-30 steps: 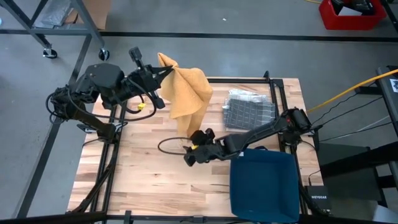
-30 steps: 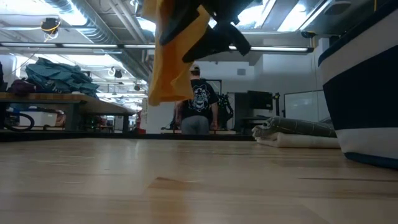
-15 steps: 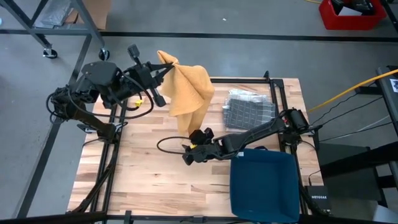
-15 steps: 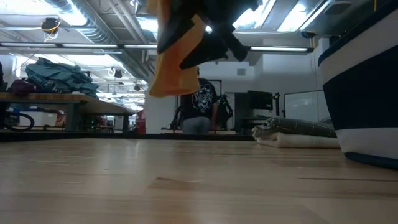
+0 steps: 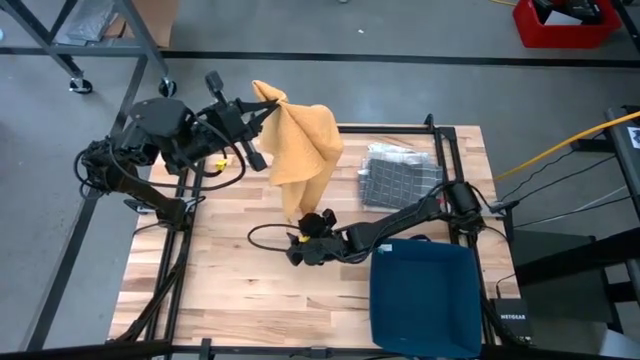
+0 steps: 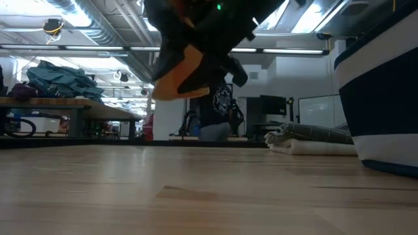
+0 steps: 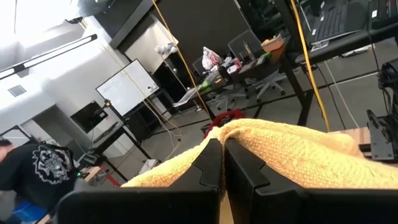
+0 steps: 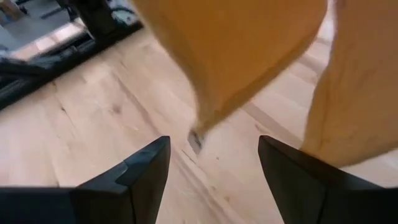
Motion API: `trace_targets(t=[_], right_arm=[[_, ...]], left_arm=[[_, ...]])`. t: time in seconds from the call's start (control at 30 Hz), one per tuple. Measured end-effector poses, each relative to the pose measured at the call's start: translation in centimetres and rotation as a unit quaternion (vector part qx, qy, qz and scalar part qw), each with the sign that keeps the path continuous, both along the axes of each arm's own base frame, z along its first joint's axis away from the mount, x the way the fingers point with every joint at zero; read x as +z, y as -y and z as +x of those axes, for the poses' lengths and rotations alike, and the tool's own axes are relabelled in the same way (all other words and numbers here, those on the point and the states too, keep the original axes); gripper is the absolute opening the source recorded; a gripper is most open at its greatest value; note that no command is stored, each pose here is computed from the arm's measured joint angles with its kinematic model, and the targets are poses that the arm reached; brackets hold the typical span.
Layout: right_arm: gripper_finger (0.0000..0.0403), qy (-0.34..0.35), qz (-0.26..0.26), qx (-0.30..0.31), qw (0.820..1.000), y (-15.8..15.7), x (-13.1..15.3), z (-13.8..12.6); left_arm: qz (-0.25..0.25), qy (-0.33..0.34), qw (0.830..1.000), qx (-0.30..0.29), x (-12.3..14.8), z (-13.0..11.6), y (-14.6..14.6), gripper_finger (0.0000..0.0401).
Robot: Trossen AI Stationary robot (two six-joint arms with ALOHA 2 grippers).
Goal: Fold towel
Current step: Fold yellow towel
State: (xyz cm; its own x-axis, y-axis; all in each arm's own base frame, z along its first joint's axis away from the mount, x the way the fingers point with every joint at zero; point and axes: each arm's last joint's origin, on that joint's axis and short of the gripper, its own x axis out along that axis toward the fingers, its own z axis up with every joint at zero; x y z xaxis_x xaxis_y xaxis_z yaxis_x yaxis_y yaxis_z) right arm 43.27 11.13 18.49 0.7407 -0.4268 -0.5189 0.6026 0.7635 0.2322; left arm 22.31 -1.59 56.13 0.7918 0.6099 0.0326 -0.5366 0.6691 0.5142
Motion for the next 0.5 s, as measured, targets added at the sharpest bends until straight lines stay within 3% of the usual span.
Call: trace_targets(t=[0.23,0.5], right_arm=[[0.0250,0.002,0.007,-0.004,1.000,0.8,-0.2,0.4],[0.0250,0.055,0.040,0.006,0.998,1.6,0.6,1.3]], left_arm=[[0.000,0.000,1.000,0.000,0.0,0.0,0.0,0.0000],[-0.004,0.002,1.000,0.000,0.0,0.0,0.0,0.0000]])
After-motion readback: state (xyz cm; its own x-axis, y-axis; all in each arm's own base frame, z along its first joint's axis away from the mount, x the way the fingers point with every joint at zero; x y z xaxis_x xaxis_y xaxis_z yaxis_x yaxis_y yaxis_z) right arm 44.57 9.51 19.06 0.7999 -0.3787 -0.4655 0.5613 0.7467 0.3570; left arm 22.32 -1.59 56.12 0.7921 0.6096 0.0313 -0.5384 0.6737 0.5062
